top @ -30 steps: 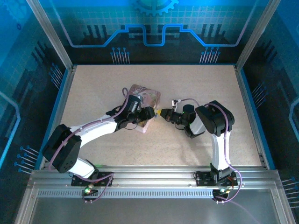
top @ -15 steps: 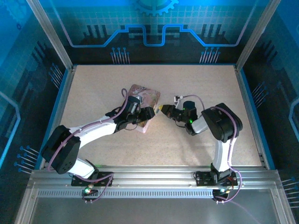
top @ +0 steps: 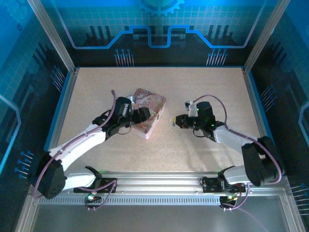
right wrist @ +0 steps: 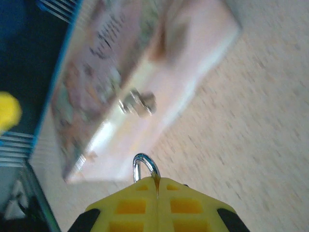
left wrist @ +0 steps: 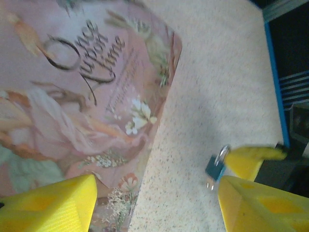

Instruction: Unlock the padlock with the key

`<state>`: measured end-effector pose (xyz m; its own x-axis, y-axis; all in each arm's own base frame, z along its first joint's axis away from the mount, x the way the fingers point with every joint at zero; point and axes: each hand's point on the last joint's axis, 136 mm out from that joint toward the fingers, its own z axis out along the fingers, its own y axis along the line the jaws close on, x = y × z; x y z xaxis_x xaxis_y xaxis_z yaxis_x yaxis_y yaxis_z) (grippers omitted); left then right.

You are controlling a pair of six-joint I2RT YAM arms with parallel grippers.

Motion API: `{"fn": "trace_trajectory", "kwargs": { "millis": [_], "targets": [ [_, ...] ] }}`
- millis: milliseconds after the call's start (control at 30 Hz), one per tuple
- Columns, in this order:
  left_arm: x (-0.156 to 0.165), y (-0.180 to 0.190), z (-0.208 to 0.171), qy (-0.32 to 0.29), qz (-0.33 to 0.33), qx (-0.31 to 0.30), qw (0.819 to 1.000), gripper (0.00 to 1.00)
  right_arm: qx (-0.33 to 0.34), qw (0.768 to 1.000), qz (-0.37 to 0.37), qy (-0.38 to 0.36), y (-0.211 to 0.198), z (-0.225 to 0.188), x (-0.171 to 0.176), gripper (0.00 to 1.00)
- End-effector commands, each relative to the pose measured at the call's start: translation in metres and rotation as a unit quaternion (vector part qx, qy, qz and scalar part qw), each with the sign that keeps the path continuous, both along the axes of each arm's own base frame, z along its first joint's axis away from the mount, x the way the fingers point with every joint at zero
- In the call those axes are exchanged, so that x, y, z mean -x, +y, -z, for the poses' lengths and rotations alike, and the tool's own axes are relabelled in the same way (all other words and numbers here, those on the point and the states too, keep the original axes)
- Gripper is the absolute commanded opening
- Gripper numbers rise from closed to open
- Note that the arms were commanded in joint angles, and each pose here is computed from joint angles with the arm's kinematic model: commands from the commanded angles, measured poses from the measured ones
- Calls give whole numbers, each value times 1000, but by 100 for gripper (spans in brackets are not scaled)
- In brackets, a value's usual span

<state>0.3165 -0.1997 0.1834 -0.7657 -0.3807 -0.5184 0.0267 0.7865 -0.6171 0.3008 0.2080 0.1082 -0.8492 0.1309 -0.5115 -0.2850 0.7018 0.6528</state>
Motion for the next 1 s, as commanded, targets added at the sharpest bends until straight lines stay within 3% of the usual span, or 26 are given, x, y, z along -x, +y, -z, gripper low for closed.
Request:
{"fn": "trace_trajectory", "kwargs": {
  "millis": [0,333,533,800,900,967],
  "targets": [
    [5,23,-5,-14,-16,-25,999,71,109,990,-26,85,-29,40,47,0],
    [16,54,-9,-21,-42,-28,999,75,131,982,-46,132,-17,70,52,0],
    [17,71,-16,-31,-58,-33,997,83,125,987,-34,90,-14,53,35,35],
    [3,124,-30,-56,-114,-70,989,99,161,987,7,-4,-60,-7,12,55],
    [-5,159,-24,-69,-160,-115,978,99,196,978,49,-52,-94,-27,2,65],
    [-9,184,-14,-80,-194,-149,966,99,227,966,87,-85,-120,-37,-6,77]
  ]
}}
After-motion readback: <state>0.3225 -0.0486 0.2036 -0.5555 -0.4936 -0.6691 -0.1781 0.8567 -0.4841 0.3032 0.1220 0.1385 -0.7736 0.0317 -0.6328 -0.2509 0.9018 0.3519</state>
